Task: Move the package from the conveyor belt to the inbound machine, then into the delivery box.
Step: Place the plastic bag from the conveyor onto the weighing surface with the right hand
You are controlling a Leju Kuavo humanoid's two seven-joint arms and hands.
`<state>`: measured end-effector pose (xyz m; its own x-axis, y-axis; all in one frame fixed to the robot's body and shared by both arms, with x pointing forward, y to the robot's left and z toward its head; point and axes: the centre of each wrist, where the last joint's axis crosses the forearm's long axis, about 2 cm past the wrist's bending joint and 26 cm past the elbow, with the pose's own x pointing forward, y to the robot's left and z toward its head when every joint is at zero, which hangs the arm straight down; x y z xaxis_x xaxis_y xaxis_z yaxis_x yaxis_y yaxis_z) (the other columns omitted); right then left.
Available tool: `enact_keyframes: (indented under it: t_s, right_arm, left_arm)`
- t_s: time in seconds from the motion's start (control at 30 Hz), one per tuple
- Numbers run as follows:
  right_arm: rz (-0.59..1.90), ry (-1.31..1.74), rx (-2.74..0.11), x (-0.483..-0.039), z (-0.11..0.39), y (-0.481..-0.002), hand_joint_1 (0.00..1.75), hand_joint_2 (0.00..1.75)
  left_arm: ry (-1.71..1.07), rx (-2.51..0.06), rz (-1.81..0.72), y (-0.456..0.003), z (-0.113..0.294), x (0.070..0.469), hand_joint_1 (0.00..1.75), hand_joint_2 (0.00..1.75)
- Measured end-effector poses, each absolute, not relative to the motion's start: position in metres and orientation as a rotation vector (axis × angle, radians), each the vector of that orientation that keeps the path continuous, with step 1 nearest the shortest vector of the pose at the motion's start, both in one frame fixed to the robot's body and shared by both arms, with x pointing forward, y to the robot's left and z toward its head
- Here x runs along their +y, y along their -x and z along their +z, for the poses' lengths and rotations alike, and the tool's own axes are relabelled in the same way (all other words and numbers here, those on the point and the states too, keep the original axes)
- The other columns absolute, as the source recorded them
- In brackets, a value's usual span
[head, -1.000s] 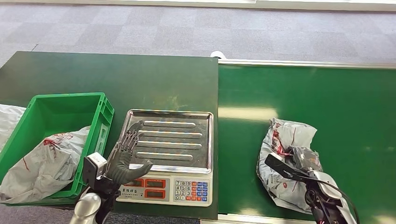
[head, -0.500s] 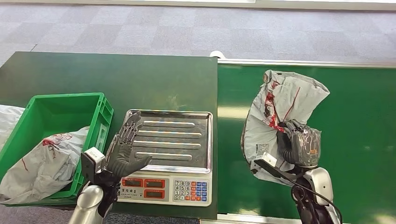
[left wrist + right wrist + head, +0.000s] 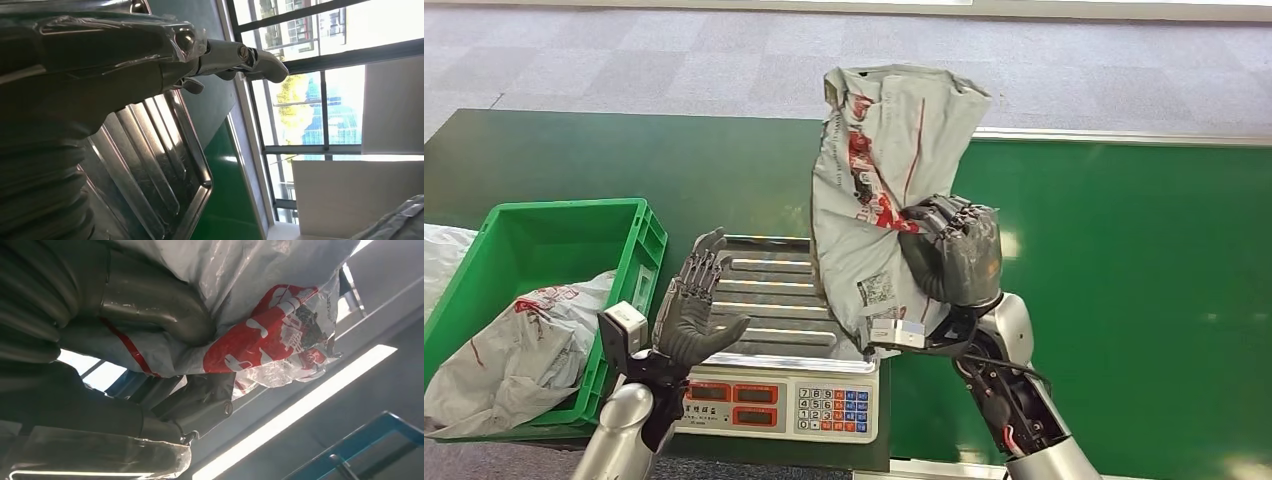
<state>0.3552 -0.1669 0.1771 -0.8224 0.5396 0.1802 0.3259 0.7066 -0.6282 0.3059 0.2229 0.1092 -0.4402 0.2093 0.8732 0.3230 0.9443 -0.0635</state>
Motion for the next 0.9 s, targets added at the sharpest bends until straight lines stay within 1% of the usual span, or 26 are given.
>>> enact_keyframes:
  t_s: [0.17,0.3,0.33,0.43,0.47,0.5,0.57,0.63,0.67,0.87,0.9]
  right_arm:
    - [0.906,0.551,-2.560,-0.141,0.178,-0.358,1.75,1.75]
    - [1.130,0.434,-2.434,-0.121,0.169,-0.367,1.75,1.75]
    - [1.208,0.400,-2.377,-0.116,0.165,-0.369,1.71,1.75]
    - [1.463,0.279,-2.159,-0.102,0.152,-0.372,1.52,1.75]
    - [1.542,0.240,-2.082,-0.099,0.147,-0.372,1.49,1.75]
    - [1.616,0.203,-2.004,-0.097,0.142,-0.371,1.49,1.75]
    - [1.724,0.157,-1.882,-0.095,0.134,-0.370,1.59,1.75]
    - [1.778,0.142,-1.820,-0.095,0.129,-0.370,1.70,1.75]
    - [1.791,0.139,-1.804,-0.095,0.127,-0.370,1.72,1.75]
    - [1.819,0.130,-1.785,-0.097,0.126,-0.373,1.73,1.75]
    - [1.823,0.131,-1.783,-0.098,0.126,-0.373,1.64,1.75]
  left_arm:
    - [0.348,-2.043,-0.132,-0.306,0.106,0.229,0.00,1.75]
    - [0.337,-2.057,-0.129,-0.306,0.105,0.233,0.00,1.75]
    - [0.338,-2.063,-0.126,-0.307,0.106,0.233,0.00,1.75]
    - [0.323,-2.088,-0.097,-0.309,0.107,0.235,0.00,1.75]
    - [0.304,-2.101,-0.077,-0.310,0.108,0.236,0.00,1.75]
    - [0.279,-2.116,-0.052,-0.311,0.109,0.237,0.00,1.75]
    - [0.233,-2.147,-0.003,-0.312,0.112,0.240,0.00,1.75]
    - [0.193,-2.173,0.039,-0.313,0.115,0.244,0.00,1.75]
    - [0.174,-2.185,0.060,-0.313,0.116,0.245,0.00,1.75]
    - [0.116,-2.239,0.163,-0.312,0.128,0.251,0.00,1.75]
    - [0.114,-2.244,0.170,-0.312,0.129,0.251,0.00,1.75]
